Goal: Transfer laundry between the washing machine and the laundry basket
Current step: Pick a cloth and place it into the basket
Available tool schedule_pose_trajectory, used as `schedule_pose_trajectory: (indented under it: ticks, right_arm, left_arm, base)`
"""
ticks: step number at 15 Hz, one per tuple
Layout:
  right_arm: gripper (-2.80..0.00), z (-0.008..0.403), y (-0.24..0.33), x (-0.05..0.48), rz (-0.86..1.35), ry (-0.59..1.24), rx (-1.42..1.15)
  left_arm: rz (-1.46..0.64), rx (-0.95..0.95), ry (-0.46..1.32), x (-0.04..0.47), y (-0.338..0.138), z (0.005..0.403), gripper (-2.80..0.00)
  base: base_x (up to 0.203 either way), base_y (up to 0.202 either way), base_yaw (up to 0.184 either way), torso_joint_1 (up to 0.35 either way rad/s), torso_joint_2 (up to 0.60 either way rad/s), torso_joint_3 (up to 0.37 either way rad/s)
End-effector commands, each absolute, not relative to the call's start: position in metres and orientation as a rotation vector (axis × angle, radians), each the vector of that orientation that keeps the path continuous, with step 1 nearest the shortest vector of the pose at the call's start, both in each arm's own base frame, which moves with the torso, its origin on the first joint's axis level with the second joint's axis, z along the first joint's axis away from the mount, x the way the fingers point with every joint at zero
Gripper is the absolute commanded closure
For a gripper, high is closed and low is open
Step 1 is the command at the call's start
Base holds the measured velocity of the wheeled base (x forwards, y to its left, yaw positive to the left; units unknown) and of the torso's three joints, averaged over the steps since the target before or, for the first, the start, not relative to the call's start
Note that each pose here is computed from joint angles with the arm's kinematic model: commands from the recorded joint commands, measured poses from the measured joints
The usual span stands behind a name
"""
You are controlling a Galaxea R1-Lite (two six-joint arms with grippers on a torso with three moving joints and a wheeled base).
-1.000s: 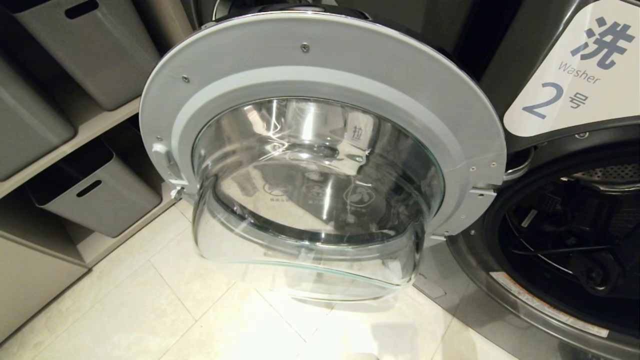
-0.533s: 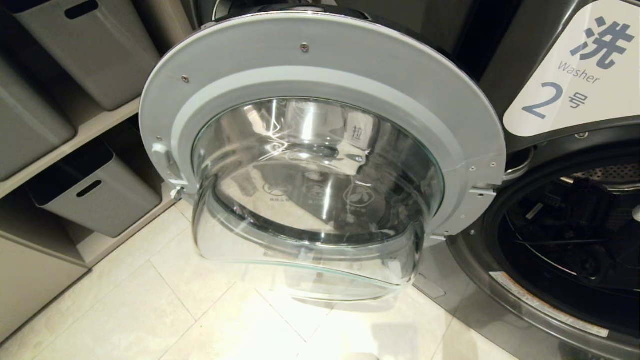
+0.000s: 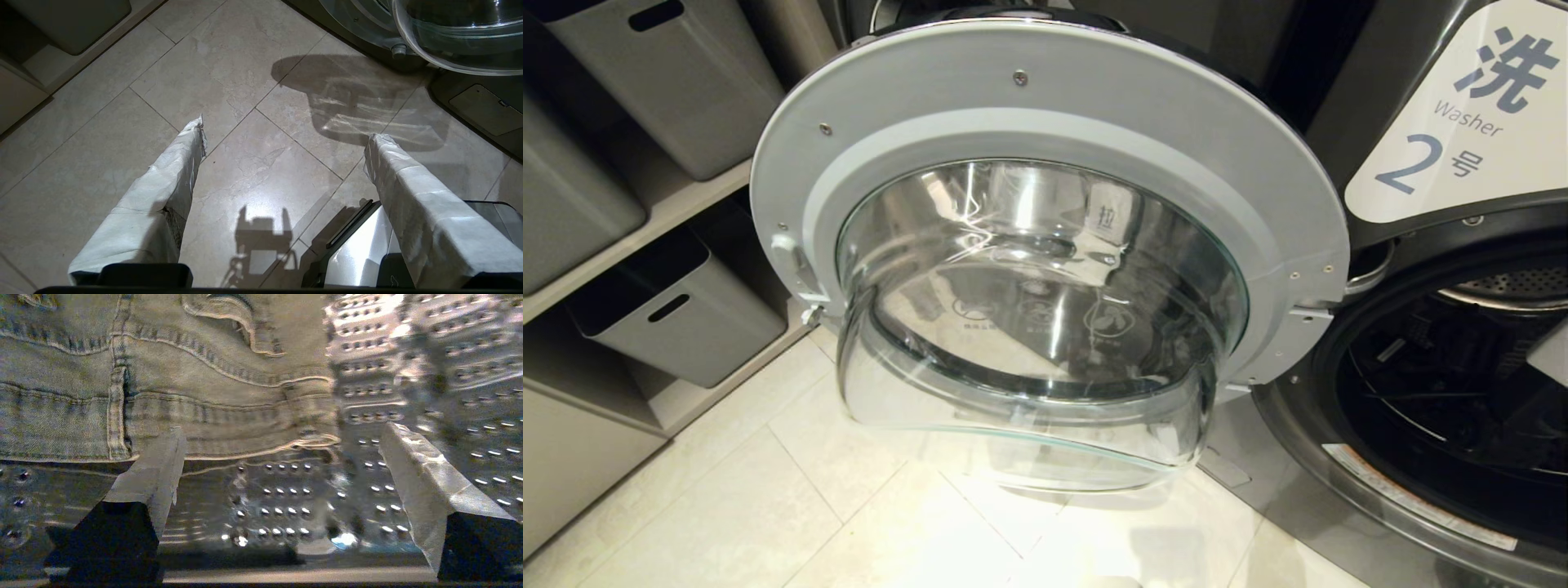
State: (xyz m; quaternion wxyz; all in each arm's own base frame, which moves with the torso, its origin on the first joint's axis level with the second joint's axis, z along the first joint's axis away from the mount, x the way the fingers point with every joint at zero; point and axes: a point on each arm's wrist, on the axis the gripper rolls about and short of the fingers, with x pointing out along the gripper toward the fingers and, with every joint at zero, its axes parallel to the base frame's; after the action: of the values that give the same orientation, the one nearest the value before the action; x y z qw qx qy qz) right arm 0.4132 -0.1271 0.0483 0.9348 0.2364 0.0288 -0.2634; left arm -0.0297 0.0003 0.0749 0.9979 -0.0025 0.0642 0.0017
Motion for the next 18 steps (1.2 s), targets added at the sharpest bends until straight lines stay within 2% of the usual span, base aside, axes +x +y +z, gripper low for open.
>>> schedule_pose_trajectory:
  ticks: [1,15,16,18]
  right_arm:
    - [-2.80,0.042,-0.129,0.421,-0.528,0.058,0.487]
    - [-2.80,0.027,-0.133,0.444,-0.465,0.109,0.504]
    - [0.00,0.026,-0.132,0.444,-0.448,0.117,0.506]
    - [0.00,0.024,-0.132,0.443,-0.439,0.142,0.511]
  left_arm:
    - [0.003,-0.005,0.129,-0.030,0.000,0.075,-2.80]
    - [0.003,-0.005,0.127,-0.030,0.000,0.075,-2.80]
    - [0.004,-0.005,0.129,-0.030,0.000,0.075,-2.80]
    - [0.003,-0.005,0.127,-0.030,0.000,0.075,-2.80]
  base:
    - [0.000,0.000,0.000,0.000,0.00,0.000]
    - [0.000,0.000,0.000,0.000,0.00,0.000]
    - [0.000,0.000,0.000,0.000,0.00,0.000]
    - [0.000,0.000,0.000,0.000,0.00,0.000]
